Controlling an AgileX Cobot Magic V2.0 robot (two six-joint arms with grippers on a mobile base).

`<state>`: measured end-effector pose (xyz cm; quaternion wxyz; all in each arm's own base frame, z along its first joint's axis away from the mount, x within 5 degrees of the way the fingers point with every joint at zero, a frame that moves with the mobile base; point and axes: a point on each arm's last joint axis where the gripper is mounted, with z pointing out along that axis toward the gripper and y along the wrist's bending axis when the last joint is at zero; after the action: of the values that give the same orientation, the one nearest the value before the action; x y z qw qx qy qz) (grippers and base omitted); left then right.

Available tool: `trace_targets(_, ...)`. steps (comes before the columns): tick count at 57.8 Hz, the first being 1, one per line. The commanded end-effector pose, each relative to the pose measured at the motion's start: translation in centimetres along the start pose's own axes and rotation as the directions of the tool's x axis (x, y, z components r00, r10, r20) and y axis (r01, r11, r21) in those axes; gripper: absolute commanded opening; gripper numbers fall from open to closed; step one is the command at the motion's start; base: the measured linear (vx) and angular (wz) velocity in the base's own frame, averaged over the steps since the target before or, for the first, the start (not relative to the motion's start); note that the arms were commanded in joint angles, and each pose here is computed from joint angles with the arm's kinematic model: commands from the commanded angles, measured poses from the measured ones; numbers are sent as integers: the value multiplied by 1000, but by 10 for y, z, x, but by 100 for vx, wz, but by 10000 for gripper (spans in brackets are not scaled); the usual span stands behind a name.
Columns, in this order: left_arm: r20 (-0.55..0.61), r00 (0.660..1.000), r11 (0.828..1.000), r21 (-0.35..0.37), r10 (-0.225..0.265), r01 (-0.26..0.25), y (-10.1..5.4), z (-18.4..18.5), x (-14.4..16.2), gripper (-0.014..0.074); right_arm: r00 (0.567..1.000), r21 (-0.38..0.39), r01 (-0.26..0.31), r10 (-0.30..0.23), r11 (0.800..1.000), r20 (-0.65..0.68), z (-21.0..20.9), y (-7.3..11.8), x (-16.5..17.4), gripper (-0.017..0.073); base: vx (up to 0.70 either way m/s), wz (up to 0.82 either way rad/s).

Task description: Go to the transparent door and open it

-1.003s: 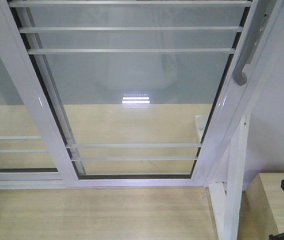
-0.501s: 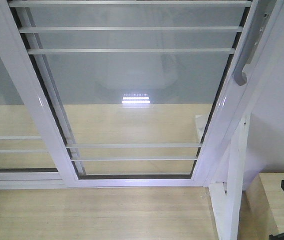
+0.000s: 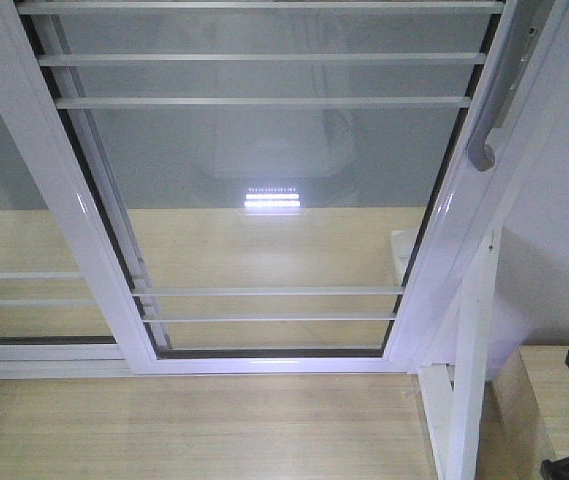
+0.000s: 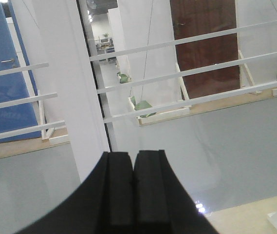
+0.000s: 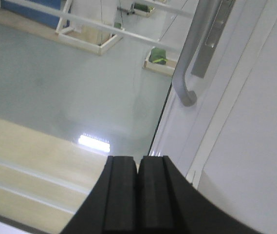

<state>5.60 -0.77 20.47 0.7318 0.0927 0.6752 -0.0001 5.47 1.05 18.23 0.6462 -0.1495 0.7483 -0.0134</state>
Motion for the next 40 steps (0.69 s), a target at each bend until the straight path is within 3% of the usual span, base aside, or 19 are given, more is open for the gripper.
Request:
trace_targets(1, 75, 997, 1000, 18, -8, 7, -2, 0, -1, 4, 987, 32, -83, 78, 996, 141, 0, -3, -10, -1, 0, 0)
trace_targets(4, 79, 997, 1000, 19, -9, 8, -2, 0, -2, 4, 970, 25, -171, 163, 985, 182, 0, -4, -13, -1, 0, 0)
trace_targets(8, 83, 997, 1000, 19, -9, 8, -2, 0, -2, 4, 926, 9, -308, 297, 951, 234, -1, -7, -17, -1, 0, 0)
trace_targets(10, 88, 996, 1000, 20, -10, 9, -2, 0, -2, 4, 903, 5, -353, 339, 936, 263, -2, -8, -19, -1, 0, 0)
trace_targets(13, 106, 994, 1000, 22, -13, 11, -3, 0, -4, 4, 883, 8, -381, 361, 925, 301, -3, -10, -22, -1, 0, 0)
trace_targets(15, 127, 992, 999, 26, -22, 19, -3, -1, -6, 4, 876, 12, -386, 363, 922, 319, -4, -12, -24, -1, 0, 0)
trace_targets(22, 219, 965, 990, 49, -143, 136, -2, -2, -15, 4, 870, 14, -382, 354, 924, 344, -6, -13, -30, -1, 0, 0)
trace_targets(31, 272, 951, 989, 51, -144, 135, 0, -4, -29, 4, 877, 30, -318, 282, 948, 389, -12, -17, -49, -1, 0, 0)
trace_targets(40, 193, 968, 987, 31, -163, 160, 6, 4, -58, 4, 891, 49, -250, 210, 967, 402, -16, -25, -87, -1, 0, 0)
